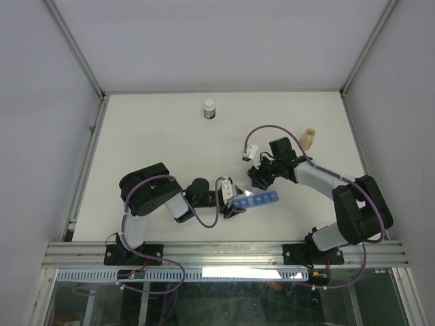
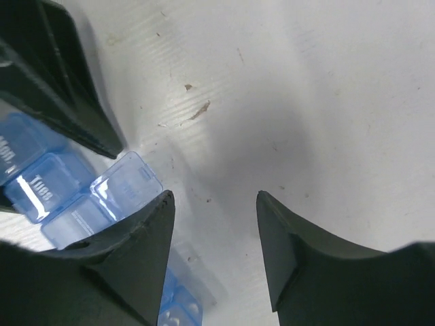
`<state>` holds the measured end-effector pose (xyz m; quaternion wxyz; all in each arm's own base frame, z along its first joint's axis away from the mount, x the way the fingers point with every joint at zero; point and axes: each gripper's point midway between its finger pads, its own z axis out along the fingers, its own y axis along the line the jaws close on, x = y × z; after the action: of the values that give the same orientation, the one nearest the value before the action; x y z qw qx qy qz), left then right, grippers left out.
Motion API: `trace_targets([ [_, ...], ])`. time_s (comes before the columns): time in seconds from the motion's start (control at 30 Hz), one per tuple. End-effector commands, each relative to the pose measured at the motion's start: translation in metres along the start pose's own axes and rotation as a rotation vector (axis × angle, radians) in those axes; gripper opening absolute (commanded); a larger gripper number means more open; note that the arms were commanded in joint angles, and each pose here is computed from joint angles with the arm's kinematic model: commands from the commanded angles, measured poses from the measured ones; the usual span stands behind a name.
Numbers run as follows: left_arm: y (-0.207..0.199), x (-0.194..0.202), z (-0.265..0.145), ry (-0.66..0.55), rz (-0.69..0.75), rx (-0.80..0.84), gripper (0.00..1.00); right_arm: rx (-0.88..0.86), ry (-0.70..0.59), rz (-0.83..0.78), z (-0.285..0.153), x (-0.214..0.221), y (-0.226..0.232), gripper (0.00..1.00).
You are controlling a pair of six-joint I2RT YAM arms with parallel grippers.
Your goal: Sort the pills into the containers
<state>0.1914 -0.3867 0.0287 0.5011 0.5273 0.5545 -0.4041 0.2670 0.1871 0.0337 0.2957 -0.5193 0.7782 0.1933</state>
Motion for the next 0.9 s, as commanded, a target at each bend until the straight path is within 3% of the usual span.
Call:
trace_targets([
  [0.0,0.002,-0.032,0.0,-0.07,0.003,-0.01,0.74,-0.05,-0.134,-0.027,-0.036,-0.042,0.0,0.56],
  [0.13,0.004,-0.049,-0.002,-0.098,-0.027,-0.026,0.88,-0.093,-0.181,-0.012,-0.059,-0.047,0.001,0.57],
  [0.27,0.005,-0.065,-0.008,-0.13,-0.067,-0.039,0.95,-0.102,-0.208,-0.006,-0.072,-0.049,0.001,0.58],
  [0.67,0.038,-0.116,-0.055,-0.232,-0.401,-0.14,0.93,0.038,-0.362,-0.007,-0.129,-0.076,-0.018,0.59],
  [0.87,0.069,-0.132,-0.085,-0.286,-0.503,-0.218,0.93,0.039,-0.437,-0.015,-0.16,-0.116,-0.02,0.62],
])
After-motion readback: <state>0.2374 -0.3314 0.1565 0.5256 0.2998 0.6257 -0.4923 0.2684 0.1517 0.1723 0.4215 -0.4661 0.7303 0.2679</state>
